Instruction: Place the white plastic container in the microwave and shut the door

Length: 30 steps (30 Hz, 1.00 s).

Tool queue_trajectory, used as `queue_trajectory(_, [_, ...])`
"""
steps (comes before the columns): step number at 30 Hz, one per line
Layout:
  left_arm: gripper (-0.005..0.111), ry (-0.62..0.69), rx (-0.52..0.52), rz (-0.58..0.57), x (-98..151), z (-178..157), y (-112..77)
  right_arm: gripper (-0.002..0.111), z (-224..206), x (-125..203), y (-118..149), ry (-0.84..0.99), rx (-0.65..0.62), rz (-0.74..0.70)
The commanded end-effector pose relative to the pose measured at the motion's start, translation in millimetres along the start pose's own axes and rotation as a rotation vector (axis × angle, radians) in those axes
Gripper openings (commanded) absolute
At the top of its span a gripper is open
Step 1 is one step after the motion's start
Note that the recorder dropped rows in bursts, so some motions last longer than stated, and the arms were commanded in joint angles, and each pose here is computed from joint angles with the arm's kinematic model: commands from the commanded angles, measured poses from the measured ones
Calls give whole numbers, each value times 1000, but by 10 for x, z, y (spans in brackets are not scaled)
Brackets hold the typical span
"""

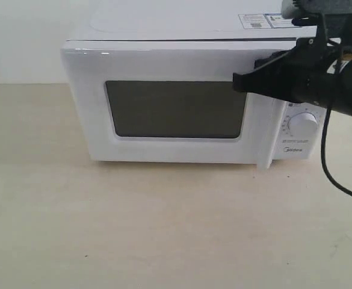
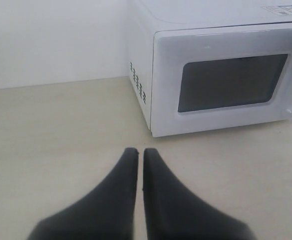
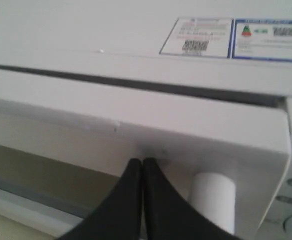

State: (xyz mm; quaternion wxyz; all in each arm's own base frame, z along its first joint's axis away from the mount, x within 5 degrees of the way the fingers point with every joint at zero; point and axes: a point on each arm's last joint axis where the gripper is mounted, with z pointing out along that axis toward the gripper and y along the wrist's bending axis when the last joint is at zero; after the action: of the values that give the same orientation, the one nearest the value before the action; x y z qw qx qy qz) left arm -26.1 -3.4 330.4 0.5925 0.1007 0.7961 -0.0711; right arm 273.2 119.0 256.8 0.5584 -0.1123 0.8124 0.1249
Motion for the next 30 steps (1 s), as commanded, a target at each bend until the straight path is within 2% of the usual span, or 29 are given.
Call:
queue_trajectory(1, [4,3,-3,-9,15,5,4,0,96,-32,-39,-9,21,19])
queue_trajectory(13, [4,1,-4,-11,13,5,6,0,105,-262,-24,-80,20,-2])
queue_trajectory(18, [4,5,-4,-16,17,5,5,0,54,-177,17,54,-20,-2])
queue_trajectory(21, [4,4,-6,-15,16,5,7,0,-122,-138,61,90,-51,-36])
queue_trajectory(30, [4,4,-46,9,16,4,44,0,-899,126,159,-16,-133,-77])
